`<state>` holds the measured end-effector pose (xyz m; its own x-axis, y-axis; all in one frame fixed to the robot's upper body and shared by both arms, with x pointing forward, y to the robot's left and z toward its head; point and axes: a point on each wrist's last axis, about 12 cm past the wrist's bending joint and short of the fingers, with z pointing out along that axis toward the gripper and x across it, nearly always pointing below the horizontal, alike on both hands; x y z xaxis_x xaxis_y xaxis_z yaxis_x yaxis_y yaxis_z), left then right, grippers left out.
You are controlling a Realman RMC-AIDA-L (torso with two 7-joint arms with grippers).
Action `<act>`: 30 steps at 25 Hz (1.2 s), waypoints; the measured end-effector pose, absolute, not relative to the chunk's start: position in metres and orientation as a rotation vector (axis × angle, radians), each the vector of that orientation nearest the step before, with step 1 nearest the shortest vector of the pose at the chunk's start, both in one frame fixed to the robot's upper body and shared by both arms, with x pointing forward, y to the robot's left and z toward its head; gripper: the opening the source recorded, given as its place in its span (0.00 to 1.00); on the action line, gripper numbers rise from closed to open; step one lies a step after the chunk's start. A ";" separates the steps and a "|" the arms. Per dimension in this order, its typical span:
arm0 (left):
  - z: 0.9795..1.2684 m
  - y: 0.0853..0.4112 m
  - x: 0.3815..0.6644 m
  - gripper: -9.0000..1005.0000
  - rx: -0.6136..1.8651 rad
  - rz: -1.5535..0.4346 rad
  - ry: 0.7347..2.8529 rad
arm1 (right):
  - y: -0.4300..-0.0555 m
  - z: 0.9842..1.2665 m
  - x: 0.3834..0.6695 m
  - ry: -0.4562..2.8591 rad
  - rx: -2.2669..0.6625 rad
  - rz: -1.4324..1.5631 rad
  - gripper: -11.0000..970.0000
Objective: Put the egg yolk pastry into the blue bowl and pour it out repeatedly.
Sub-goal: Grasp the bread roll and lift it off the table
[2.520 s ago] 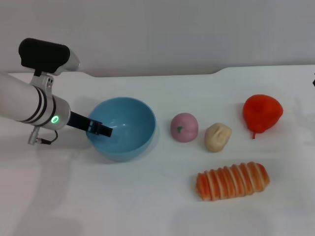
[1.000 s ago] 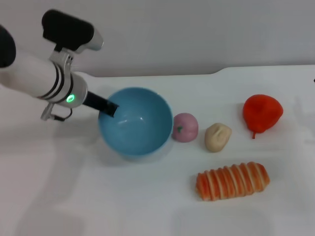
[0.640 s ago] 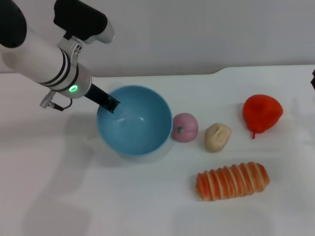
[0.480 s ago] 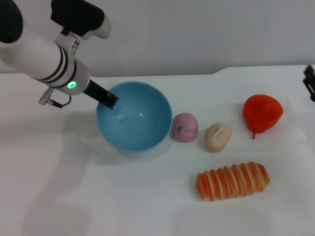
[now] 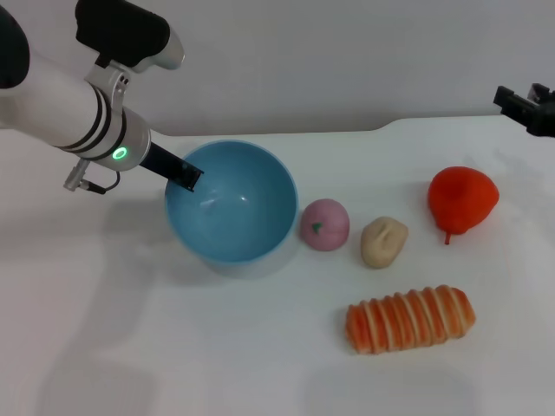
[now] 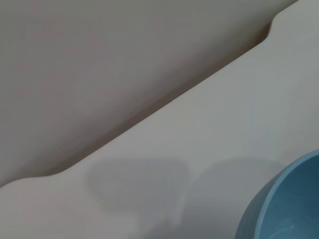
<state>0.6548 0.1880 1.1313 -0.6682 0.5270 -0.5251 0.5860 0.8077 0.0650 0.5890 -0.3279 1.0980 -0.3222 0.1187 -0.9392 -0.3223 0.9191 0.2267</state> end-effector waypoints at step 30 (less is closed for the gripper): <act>1.124 0.191 0.652 0.01 0.798 -0.156 2.473 | -0.234 1.115 0.650 2.537 -0.150 0.601 0.60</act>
<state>0.6516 0.1907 1.1237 -0.6840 0.5103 -0.5213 0.5717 0.8189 0.0514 0.6497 -0.2343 1.1151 -0.8568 0.0125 -0.5155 -0.2202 0.8951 0.3877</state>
